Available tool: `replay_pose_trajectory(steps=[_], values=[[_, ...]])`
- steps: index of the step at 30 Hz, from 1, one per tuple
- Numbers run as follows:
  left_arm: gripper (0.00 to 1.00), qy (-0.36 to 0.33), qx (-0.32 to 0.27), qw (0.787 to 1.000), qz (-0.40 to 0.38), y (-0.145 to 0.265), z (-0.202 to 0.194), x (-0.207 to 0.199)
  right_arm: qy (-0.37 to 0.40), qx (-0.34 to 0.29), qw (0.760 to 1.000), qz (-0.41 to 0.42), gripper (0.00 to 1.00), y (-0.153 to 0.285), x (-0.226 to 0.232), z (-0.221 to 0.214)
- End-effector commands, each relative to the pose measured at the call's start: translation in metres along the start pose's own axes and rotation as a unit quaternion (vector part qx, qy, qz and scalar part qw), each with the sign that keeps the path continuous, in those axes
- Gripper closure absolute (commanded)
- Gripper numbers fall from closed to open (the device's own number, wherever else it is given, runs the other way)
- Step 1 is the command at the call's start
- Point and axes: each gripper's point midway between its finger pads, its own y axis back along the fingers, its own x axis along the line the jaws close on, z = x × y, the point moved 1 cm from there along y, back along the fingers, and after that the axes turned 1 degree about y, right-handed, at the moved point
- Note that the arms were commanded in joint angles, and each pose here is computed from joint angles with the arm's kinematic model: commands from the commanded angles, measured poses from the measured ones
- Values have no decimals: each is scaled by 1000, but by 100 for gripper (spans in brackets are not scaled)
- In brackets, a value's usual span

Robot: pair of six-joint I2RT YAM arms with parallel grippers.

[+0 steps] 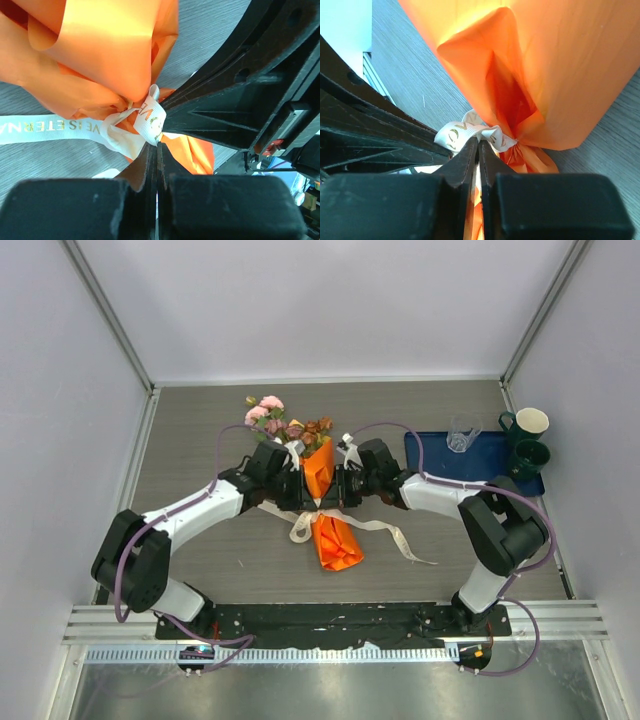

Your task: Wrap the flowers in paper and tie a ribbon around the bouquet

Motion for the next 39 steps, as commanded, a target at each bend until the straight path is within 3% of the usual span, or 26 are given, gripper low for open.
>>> replay_pose_trajectory(steps=[1, 3, 5, 7, 8, 12, 16, 22, 31, 39], values=[[100, -16, -19, 1000, -2, 11, 7, -4, 7, -28, 999, 18, 85, 3, 13, 14], [100, -15, -19, 1000, -6, 11, 7, -6, 12, -32, 999, 5, 74, 9, 12, 13], [100, -14, -20, 1000, -8, 11, 8, -7, 13, -27, 1000, 5, 71, 11, 13, 10], [100, -12, -20, 1000, -10, 11, 7, -7, -5, -23, 1000, 15, 76, 10, 15, 7], [100, -12, -19, 1000, -13, 11, 7, -8, -8, -25, 999, 29, 84, 8, 20, 9], [100, -6, -18, 999, -28, 10, 7, -13, -32, -32, 998, 50, 100, 0, 28, 7], [100, 1, -16, 999, -38, 9, 5, -16, -76, -45, 995, 54, 100, -11, 26, 7], [100, 14, -2, 999, -46, 4, -4, -15, -149, -111, 980, 67, 100, -12, 27, 22], [100, 26, -9, 999, -34, 2, -12, -4, -175, -90, 980, 23, 80, 0, 13, 0], [100, 20, -14, 999, -31, 5, -9, -5, -150, -88, 985, 5, 63, 22, 18, -9]])
